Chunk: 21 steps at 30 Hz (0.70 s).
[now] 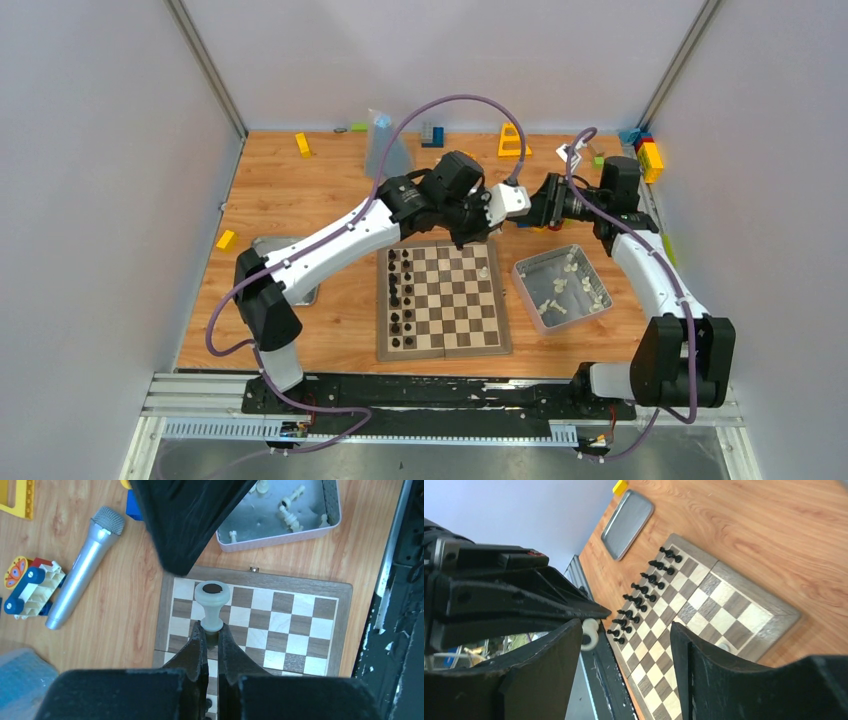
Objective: Set up the chess pieces on the board
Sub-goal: Adjust the chess piece.
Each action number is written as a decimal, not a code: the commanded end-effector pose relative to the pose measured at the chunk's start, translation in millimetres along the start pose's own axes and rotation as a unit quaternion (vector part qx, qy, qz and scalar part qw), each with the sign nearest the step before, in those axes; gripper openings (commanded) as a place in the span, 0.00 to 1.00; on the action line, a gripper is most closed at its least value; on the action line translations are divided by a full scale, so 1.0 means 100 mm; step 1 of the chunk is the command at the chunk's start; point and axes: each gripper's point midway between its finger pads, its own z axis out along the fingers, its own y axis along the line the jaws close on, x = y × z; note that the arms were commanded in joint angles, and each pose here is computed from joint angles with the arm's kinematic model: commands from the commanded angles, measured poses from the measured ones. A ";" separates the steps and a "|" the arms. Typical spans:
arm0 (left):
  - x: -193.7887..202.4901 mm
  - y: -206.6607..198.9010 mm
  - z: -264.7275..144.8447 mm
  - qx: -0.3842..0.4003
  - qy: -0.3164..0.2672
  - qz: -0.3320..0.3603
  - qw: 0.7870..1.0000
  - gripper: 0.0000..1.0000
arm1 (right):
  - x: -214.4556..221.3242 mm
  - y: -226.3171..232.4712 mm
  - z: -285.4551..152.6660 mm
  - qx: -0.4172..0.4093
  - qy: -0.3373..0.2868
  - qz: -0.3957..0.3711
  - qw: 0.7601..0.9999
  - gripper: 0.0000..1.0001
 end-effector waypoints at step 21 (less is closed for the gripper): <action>0.10 0.07 -0.05 -0.076 0.055 0.083 0.992 0.00 | 0.28 0.28 0.30 -0.077 0.075 -0.034 0.994 0.52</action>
